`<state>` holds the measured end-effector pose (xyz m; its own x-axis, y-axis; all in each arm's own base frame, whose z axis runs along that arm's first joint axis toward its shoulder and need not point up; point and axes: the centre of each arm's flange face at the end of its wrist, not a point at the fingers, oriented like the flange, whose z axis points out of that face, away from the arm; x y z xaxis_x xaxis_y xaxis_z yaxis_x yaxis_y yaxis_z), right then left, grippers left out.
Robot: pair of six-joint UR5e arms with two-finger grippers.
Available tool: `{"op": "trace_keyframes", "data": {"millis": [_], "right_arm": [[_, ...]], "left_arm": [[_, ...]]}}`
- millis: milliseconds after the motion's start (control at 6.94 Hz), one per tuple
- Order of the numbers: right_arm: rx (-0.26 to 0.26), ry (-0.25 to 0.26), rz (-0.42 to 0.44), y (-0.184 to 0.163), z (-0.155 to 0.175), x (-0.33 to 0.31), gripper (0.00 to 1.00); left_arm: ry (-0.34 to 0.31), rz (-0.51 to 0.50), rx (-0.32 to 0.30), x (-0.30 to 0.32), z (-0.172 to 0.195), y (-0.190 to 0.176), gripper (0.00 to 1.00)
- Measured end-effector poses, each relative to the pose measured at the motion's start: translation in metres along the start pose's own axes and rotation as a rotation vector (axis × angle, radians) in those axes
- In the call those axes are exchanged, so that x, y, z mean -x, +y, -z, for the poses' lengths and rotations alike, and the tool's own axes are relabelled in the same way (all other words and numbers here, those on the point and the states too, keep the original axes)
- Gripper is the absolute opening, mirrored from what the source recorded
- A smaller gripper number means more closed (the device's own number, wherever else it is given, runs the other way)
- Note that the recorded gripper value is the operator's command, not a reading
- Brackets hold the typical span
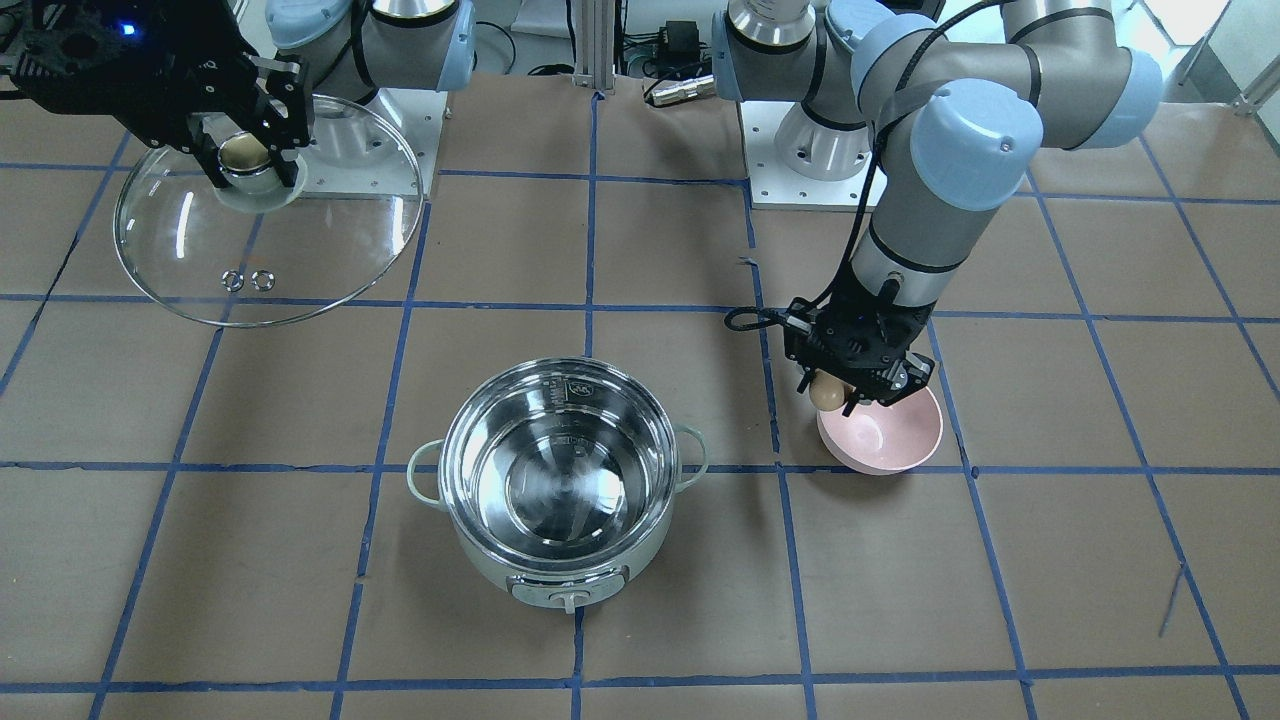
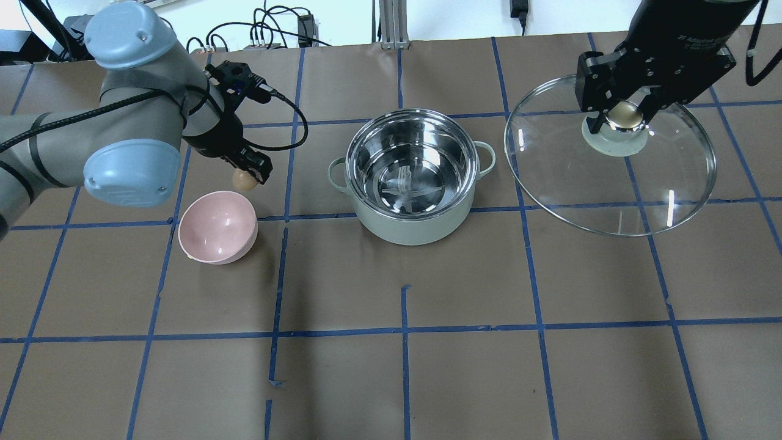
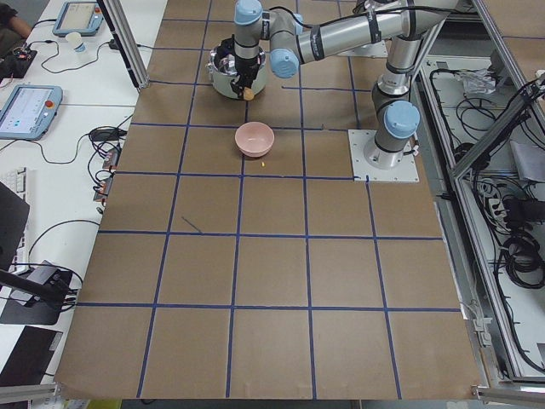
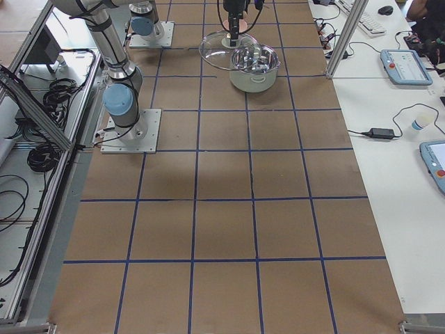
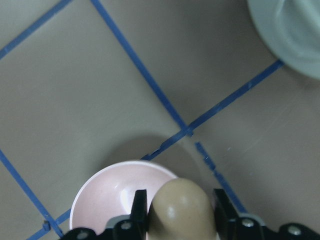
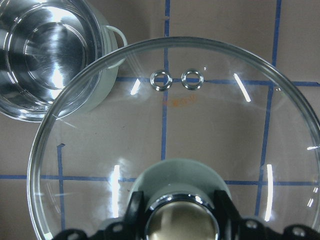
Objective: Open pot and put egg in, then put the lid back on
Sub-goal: 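Lift the egg with the left gripper and carry it over the pot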
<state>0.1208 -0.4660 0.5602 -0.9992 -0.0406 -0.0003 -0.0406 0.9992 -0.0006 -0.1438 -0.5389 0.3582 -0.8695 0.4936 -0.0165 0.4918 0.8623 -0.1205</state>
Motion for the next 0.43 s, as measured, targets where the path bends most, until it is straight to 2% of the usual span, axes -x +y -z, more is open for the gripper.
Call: {"op": "trace_keyframes", "data": {"millis": [432], "right_arm": [[0.001, 0.0, 0.001, 0.0, 0.0, 0.0, 0.08]], "left_arm": [[-0.001, 0.187, -0.072, -0.047, -0.006, -0.071, 0.13]]}}
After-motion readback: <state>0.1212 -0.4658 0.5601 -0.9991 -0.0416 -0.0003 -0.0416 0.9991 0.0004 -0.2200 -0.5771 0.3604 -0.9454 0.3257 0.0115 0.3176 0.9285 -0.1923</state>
